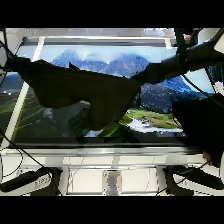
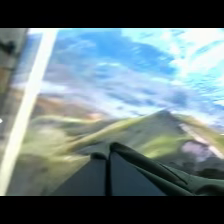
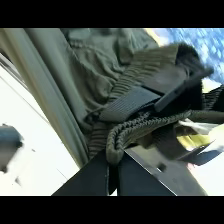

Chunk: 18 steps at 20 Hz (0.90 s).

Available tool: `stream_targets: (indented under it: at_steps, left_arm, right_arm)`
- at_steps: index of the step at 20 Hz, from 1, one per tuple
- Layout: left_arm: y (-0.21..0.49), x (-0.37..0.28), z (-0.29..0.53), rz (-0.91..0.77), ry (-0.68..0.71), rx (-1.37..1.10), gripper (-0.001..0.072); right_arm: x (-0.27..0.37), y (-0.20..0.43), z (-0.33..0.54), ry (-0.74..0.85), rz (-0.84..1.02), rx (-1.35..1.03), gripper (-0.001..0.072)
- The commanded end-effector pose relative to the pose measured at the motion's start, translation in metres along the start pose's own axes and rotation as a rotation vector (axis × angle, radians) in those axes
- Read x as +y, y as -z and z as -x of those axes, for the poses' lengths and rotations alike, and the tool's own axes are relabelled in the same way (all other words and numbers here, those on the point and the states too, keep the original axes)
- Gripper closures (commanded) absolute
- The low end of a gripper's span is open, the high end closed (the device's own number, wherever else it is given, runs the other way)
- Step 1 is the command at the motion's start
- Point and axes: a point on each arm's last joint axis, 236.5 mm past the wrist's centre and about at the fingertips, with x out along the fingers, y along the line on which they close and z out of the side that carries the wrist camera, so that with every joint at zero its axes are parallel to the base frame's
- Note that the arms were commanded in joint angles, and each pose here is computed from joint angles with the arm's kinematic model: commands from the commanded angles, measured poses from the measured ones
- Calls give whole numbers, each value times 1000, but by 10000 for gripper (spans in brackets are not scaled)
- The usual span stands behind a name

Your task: Fold the clothes and pants, and hang the long-sleeved shirts on hangers.

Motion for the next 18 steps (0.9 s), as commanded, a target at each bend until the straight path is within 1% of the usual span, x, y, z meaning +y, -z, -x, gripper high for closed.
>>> stream_targets:
  at_steps: [1, 4, 7, 9, 11, 13, 14, 15, 16, 17, 18]
  left_arm:
    - [-4, -27, -35, -17, 40, 1, 702]
    - [-11, -61, -66, -33, 83, -22, 702]
    - [-39, -112, -83, -35, 172, -149, 701]
    - [-56, -146, -87, -45, 229, -237, 702]
    - [-69, -175, -91, -17, 286, -303, 701]
    - [-71, -193, -99, 31, 322, -318, 701]
    - [-66, -198, -104, 47, 332, -301, 689]
    - [-61, -206, -106, 70, 357, -277, 427]
    - [-57, -209, -105, 95, 374, -253, 66]
    - [-52, -204, -101, 102, 368, -225, -13]
    - [-48, -194, -96, 99, 347, -199, -13]
  right_arm:
    - [-29, 23, -26, 136, -45, 74, 687]
    - [-88, 35, -102, 196, -147, 125, 687]
    - [-147, 40, -158, 241, -315, 120, 687]
    - [-174, 36, -180, 261, -383, 94, 687]
    - [-193, 29, -190, 277, -408, 52, 687]
    - [-205, 21, -192, 294, -430, 7, 687]
    - [-206, 17, -192, 295, -427, -11, 686]
    - [-207, 15, -191, 296, -420, -19, 665]
    - [-208, 14, -190, 299, -416, -22, 541]
    - [-209, 13, -187, 301, -419, -26, 363]
    - [-211, 12, -179, 304, -422, -37, 330]
